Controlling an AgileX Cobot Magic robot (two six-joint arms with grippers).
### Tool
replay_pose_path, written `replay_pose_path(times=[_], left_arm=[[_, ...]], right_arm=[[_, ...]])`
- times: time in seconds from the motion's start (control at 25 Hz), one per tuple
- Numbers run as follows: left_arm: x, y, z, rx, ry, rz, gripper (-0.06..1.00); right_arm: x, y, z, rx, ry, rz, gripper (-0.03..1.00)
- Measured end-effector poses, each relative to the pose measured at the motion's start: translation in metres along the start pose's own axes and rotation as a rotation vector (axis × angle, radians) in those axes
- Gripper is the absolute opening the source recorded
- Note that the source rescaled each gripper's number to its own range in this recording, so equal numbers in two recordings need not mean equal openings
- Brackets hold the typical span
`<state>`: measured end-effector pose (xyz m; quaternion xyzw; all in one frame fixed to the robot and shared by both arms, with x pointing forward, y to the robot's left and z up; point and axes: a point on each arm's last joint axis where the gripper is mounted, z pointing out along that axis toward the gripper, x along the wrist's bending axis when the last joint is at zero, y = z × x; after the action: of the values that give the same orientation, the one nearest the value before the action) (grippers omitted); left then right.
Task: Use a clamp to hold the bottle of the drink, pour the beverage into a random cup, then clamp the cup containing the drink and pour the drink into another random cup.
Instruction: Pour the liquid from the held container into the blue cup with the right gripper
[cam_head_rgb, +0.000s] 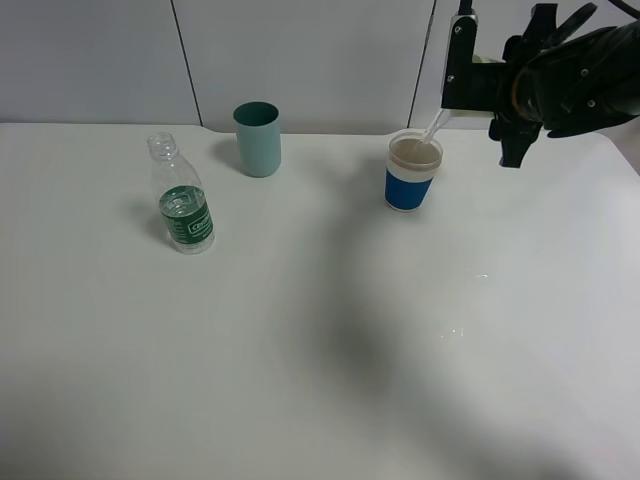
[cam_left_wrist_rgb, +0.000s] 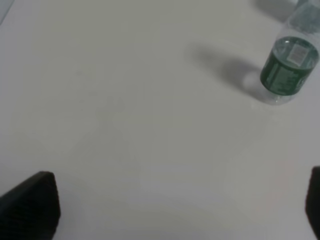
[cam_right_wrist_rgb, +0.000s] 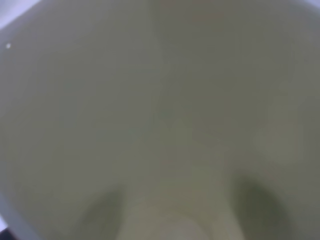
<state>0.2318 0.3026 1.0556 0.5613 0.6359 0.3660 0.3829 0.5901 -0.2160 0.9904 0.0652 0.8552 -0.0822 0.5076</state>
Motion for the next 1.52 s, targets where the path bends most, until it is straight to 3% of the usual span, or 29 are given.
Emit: replay_pose_path(times=[1.52], left_arm=[[0.0000,0.0001,0.0000,-0.001,0.000,0.000,1.00]], right_arm=[[-0.0015,-0.0015,0.0000,0.020,-0.009,-0.296,0.01]])
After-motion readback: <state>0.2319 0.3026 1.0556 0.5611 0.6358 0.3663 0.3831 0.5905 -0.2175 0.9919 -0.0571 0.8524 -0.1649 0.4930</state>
